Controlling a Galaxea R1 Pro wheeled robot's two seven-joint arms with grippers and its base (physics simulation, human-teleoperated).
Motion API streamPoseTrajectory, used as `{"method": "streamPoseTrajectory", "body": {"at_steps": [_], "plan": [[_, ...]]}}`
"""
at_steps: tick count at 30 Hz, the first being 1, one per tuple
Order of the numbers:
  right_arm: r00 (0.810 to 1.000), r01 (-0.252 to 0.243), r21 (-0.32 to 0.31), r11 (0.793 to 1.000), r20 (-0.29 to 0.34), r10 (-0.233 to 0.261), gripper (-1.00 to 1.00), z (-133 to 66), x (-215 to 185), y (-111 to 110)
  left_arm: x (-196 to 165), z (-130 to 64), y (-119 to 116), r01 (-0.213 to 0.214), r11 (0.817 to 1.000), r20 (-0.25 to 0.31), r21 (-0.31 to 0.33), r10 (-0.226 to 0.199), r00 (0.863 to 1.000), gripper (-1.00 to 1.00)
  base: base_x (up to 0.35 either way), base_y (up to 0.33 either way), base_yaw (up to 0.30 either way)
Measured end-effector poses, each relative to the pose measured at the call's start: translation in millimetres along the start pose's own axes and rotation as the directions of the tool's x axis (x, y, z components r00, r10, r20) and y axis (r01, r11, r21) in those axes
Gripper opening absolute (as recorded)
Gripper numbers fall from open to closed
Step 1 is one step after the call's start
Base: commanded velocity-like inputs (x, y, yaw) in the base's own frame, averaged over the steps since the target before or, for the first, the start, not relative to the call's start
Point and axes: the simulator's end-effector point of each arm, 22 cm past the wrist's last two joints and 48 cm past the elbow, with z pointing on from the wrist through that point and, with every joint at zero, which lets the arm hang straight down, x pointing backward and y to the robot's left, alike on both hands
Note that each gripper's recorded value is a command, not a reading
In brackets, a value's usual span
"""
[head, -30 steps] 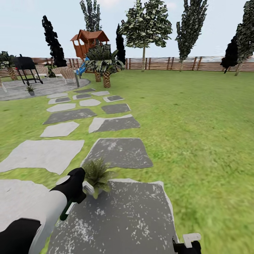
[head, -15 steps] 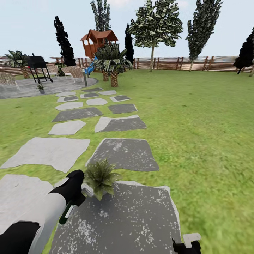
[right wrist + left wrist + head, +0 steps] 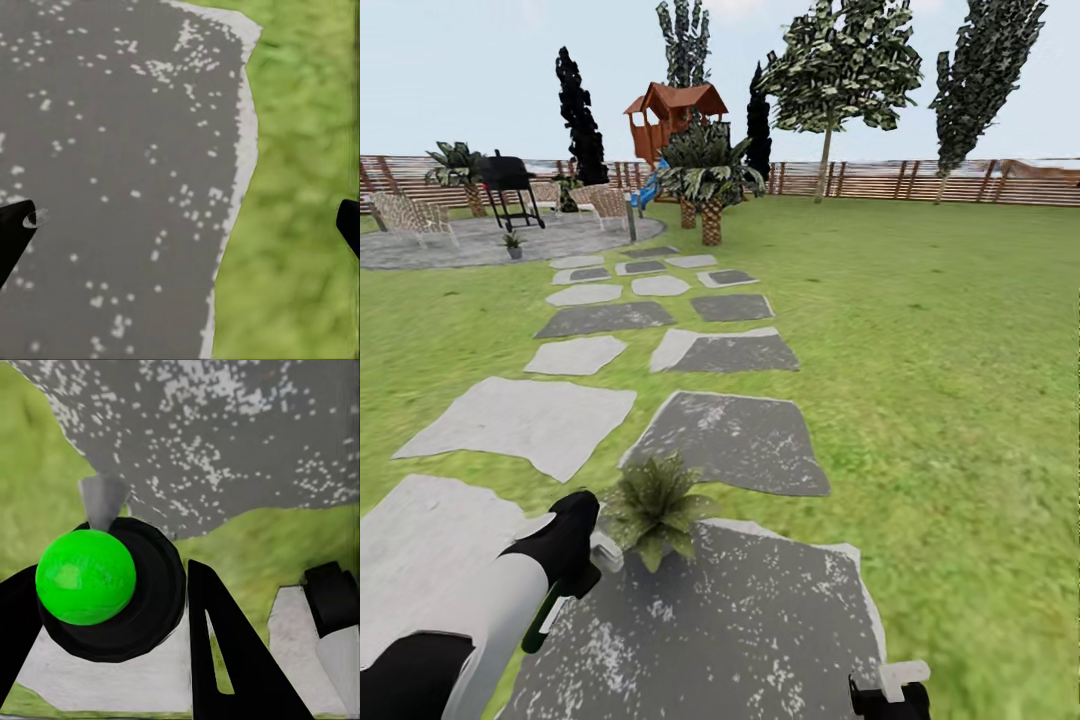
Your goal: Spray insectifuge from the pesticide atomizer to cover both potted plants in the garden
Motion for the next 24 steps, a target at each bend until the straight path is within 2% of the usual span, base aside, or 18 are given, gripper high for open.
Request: {"method": "streamPoseTrajectory", "body": {"at_steps": [7,18,24], "plan": [[1.0,0.0,0.0,1.0,0.0,0.0,1.0,0.1,0.1,0.2,8.0,7.7,-3.4,-0.003,1.0,-0.018,0.006,0.003,1.0,-1.0,0.092,-0.131,0.021],[1.0,0.0,0.0,1.0,-0.001,0.0,1.0,0.1,0.3,0.4,6.7,6.8,-2.0,-0.002,1.0,-0.012,-0.002,0.002,1.0,-1.0,0.004,-0.002,0.264],[1.0,0.0,0.0,1.0,0.0,0.0,1.0,0.0,0.0,0.2,7.3,8.6,0.1,-0.01,1.0,-0.016,-0.023,0.01,1.0,-1.0,0.147,-0.16,0.199]]}}
